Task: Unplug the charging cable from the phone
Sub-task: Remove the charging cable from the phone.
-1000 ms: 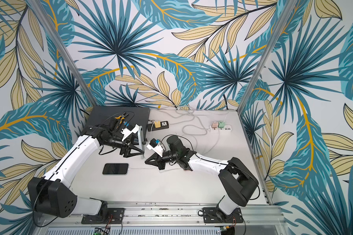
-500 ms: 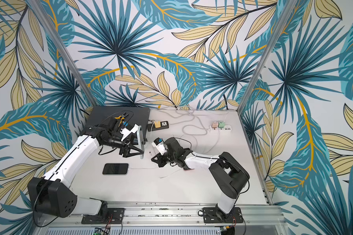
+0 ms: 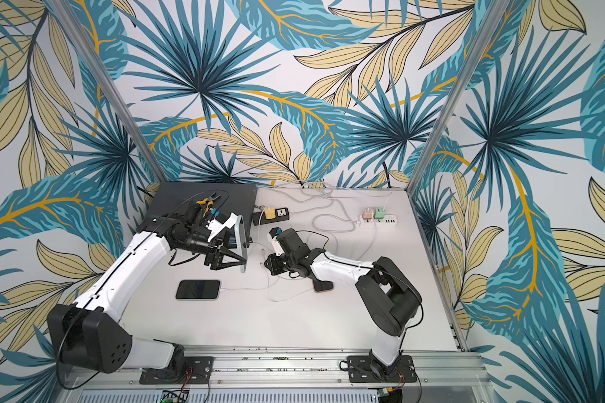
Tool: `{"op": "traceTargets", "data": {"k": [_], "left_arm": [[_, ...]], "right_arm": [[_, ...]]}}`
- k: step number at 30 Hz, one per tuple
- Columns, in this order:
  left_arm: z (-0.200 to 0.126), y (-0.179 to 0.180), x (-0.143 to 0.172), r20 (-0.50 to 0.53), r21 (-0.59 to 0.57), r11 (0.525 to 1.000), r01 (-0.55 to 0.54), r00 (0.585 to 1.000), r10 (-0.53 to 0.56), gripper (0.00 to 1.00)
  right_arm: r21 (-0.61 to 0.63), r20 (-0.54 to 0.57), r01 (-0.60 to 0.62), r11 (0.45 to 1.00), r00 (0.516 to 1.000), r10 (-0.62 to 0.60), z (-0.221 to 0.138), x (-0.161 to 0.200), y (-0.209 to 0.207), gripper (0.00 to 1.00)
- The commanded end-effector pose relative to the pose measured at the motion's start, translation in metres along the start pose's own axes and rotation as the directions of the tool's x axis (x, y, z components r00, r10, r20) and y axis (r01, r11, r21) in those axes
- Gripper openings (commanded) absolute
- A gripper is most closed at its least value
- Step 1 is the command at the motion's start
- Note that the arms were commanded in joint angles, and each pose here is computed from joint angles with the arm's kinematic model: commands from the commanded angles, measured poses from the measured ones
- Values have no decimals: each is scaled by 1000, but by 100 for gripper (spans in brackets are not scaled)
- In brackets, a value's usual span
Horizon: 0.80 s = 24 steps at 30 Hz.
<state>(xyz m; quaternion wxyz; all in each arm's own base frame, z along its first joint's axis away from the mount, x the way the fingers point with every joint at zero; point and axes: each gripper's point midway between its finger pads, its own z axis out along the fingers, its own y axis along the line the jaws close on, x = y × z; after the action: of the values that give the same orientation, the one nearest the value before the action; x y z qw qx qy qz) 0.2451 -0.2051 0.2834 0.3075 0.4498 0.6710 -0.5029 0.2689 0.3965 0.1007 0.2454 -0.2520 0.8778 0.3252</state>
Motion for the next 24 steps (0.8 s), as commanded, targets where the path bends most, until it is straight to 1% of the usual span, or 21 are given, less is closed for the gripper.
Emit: {"op": "traceTargets", "data": {"k": [1, 4, 7, 11, 15, 20, 23, 24], "left_arm": [[-5, -12, -13, 45, 24, 998, -52, 998, 51, 42], [-5, -13, -13, 46, 26, 998, -53, 998, 52, 42], [-5, -12, -12, 46, 27, 998, -54, 998, 52, 42], [-4, -13, -12, 45, 28, 998, -56, 998, 55, 42], [-5, -13, -13, 47, 29, 998, -60, 997, 58, 42], [-5, -14, -12, 46, 32, 998, -59, 997, 58, 42], [-5, -15, -13, 48, 33, 997, -65, 997, 63, 42], [-5, -15, -13, 47, 33, 997, -64, 997, 63, 42]], "right_arm": [[41, 9, -4, 999, 1000, 4, -8, -7, -6, 30], [17, 45, 11, 1000, 999, -12, -19, -20, 0, 40], [-34, 84, 39, 999, 996, -36, -33, -34, 9, 50], [-119, 144, 113, 986, 985, -96, -54, -51, 28, 64], [-187, 184, 200, 962, 969, -166, -73, -64, 46, 78], [-281, 242, 291, 915, 944, -226, -100, -79, 68, 90], [-335, 290, 375, 864, 914, -284, -119, -85, 89, 99], [-351, 304, 401, 846, 904, -302, -125, -86, 95, 99]]}}
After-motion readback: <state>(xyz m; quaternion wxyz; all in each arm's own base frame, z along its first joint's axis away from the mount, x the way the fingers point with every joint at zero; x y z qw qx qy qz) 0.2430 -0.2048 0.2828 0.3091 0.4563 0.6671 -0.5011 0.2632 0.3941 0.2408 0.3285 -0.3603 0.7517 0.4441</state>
